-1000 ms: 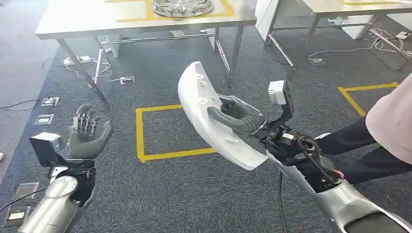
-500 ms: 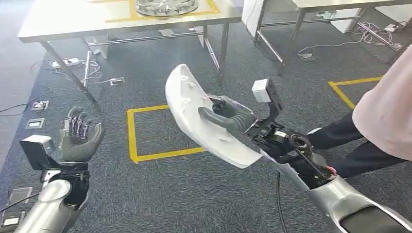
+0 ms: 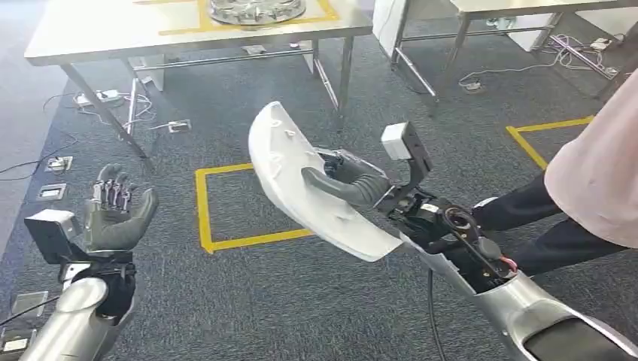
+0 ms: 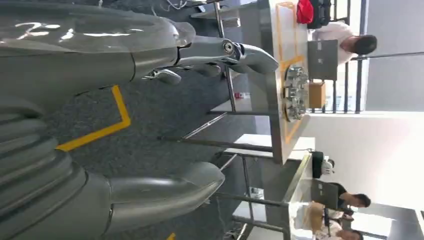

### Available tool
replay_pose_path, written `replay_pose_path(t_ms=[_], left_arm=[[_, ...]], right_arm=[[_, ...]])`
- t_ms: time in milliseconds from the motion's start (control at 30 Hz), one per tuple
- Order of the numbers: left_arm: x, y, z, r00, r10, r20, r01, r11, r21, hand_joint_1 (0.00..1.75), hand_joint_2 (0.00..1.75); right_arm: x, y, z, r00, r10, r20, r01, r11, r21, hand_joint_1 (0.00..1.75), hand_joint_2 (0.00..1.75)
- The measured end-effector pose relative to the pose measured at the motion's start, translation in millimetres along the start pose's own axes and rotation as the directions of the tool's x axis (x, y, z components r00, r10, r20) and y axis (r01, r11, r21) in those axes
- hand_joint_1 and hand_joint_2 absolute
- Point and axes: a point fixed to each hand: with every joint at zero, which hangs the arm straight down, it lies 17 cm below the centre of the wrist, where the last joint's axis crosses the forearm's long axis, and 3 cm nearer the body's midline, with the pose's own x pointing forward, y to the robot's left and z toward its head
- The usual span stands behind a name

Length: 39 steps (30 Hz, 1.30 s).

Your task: Take the parts from the cabinet and place them on the table.

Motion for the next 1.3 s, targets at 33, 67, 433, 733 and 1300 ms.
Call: replay_pose_path(t_ms=[33,67,433,733,1300], left_arm=[[0.1,0.0,-0.1,1.0,0.0,0.0,0.0,1.0,0.0,0.0,1.75],[0.3,-0.2,-0.2,1.0,0.001,0.0,-0.001,1.0,-0.001,0.0,1.75],[-0.4,-0.3,-1.2,1.0,0.01,-0.009,-0.01,1.0,-0.001,0.0,1.75],[1.9,-0.2,-2.3,1.0,0.011,-0.004,-0.011,1.0,-0.001,0.0,1.75],[4.3,-2.7,-1.2,1.0,0.015,0.003,-0.015,1.0,-0.011,0.0,1.75]], right_arm=[[-0.1,0.1,0.0,1.0,0.0,0.0,0.0,1.0,0.0,1.75,1.75],[-0.1,0.4,-0.1,1.0,-0.001,0.0,0.001,1.0,0.001,1.75,1.75],[3.6,4.3,-3.3,1.0,-0.009,0.006,0.009,1.0,0.016,1.75,1.75],[5.6,6.7,-4.4,1.0,-0.007,0.008,0.006,1.0,0.019,1.75,1.75],[9.2,11.8,-5.4,1.0,-0.013,0.021,0.012,0.999,0.032,1.75,1.75]])
